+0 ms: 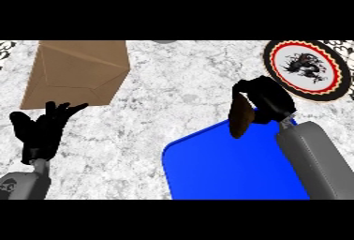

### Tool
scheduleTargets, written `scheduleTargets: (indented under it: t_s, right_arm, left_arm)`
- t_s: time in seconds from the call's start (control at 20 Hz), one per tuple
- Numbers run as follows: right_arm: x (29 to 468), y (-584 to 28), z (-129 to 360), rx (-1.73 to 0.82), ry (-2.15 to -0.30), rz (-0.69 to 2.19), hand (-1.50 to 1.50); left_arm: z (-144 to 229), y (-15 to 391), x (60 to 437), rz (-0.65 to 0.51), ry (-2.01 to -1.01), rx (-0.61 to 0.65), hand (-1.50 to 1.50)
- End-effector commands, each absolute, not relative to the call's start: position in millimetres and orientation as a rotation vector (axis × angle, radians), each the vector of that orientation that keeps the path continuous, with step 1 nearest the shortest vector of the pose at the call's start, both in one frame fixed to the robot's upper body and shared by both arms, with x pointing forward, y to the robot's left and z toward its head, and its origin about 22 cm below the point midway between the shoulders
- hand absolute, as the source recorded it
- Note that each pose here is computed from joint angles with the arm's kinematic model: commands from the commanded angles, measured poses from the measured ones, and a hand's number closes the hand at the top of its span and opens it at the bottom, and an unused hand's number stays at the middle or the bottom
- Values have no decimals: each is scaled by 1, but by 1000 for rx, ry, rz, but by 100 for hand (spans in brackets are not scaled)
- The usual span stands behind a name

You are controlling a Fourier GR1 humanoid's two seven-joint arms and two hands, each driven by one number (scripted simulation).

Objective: Pick the croissant from the tray and place it in the plate

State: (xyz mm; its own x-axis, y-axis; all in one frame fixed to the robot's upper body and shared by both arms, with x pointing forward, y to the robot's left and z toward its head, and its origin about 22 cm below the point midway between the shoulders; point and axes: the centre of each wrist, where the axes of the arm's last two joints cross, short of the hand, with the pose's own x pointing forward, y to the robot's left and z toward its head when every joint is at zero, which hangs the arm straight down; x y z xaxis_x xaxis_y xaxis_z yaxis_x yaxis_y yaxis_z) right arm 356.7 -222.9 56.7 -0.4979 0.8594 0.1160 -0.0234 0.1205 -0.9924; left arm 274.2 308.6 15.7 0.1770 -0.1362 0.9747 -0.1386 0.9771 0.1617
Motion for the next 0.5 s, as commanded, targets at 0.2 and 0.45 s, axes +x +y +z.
scheduleTargets:
  t_s: [0.2,0.45]
  right_arm:
    - [394,-240,118,-1306,-1500,521,150]
    - [411,-262,143,-1342,-1404,272,150]
  left_arm:
    - [16,291,273,-77,-1412,175,0]
    - [17,293,280,-93,-1423,156,0]
